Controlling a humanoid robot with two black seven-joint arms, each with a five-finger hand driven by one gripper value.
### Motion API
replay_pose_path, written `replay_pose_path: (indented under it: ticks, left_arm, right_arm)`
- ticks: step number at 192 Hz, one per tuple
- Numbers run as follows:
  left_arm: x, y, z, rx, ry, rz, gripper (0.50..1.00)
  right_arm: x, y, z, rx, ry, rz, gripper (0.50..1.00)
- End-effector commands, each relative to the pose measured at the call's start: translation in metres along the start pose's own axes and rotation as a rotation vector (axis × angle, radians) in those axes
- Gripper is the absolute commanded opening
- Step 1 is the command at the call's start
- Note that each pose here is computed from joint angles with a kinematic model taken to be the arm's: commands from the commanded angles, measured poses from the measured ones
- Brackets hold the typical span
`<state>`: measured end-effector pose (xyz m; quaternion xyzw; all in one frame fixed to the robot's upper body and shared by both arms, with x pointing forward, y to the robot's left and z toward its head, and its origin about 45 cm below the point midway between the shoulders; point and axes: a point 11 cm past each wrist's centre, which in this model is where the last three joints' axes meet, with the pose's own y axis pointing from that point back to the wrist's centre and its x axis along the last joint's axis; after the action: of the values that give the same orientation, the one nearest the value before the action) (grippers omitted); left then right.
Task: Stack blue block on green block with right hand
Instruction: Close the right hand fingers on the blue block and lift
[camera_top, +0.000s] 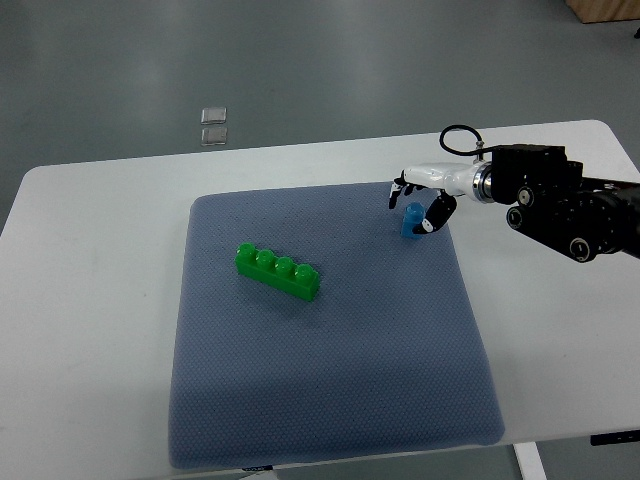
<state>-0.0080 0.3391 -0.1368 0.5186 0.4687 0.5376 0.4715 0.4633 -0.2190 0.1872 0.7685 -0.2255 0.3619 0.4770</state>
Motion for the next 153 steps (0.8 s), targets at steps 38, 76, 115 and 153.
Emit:
replay_pose_path:
  ticks: [38,76,115,153]
  left_arm:
    - [0.0003,0.0000,0.0000,0.000,0.000,0.001,1.000]
    - [-0.0002,0.0000,-0.0001,0.001,0.000,-0.001,1.000]
    - [-0.0002,0.0000,-0.0001,0.001,0.000,-0.001,1.000]
    - [-0.0002,0.0000,0.0001,0.000,0.000,-0.001,1.000]
  right_arm:
    - [0.0001,0.0003,-0.0002,0.002,0.000,-0.003,0.699]
    - [-0.0013,0.0003,-0.0018,0.019,-0.002,-0.010,0.666]
    - [-0.0019,0.0003,-0.0022,0.023,-0.002,-0.013,0.619]
    - [-0.0029,-0.0002,-0.0029,0.026,-0.002,-0.014,0.572]
